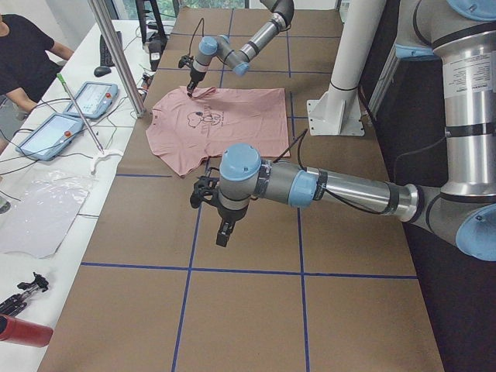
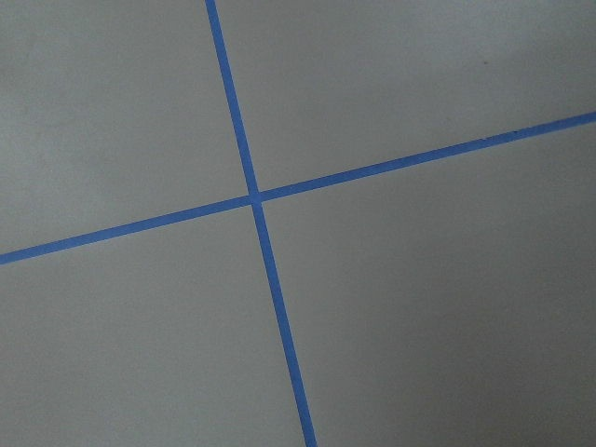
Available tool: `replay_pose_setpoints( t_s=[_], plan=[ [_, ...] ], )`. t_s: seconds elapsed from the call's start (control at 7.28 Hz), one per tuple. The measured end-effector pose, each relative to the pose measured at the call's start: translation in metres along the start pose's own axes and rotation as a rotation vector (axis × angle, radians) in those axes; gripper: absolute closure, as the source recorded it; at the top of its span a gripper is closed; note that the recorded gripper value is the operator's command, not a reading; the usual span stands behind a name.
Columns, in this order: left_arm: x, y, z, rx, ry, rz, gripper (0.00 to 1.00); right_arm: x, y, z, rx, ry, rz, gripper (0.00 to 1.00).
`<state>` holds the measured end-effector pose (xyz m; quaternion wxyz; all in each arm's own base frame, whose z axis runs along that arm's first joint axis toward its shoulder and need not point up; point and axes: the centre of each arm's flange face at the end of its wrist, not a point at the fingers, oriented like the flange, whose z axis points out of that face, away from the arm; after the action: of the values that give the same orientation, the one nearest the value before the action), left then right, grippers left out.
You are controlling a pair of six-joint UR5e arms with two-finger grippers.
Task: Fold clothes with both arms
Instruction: 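Raise the right gripper above the shoulder while the left gripper approaches the other sleeve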
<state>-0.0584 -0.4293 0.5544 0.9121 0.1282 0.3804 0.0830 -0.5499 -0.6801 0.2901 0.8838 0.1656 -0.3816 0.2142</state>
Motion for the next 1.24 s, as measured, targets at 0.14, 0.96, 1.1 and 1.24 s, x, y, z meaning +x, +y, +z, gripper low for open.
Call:
replay_pose_setpoints(
  t_s=[0.14, 0.96, 1.1, 1.24],
  plan=[
    [0.003, -0.005, 0.000, 0.022, 0.014, -0.003, 0.00, -0.005, 0.000, -0.008, 0.001, -0.018, -0.002, 0.00],
    [0.177, -0.203, 0.120, -0.013, 0.158, -0.305, 0.03, 0.134, -0.006, -0.095, -0.197, -0.194, 0.018, 0.00],
    [0.222, -0.221, 0.153, -0.016, 0.140, -0.306, 0.06, 0.175, -0.014, -0.109, -0.224, -0.204, 0.017, 0.00],
    [0.256, -0.237, 0.185, -0.009, 0.142, -0.294, 0.09, 0.209, -0.019, -0.120, -0.239, -0.210, 0.005, 0.00]
  ],
)
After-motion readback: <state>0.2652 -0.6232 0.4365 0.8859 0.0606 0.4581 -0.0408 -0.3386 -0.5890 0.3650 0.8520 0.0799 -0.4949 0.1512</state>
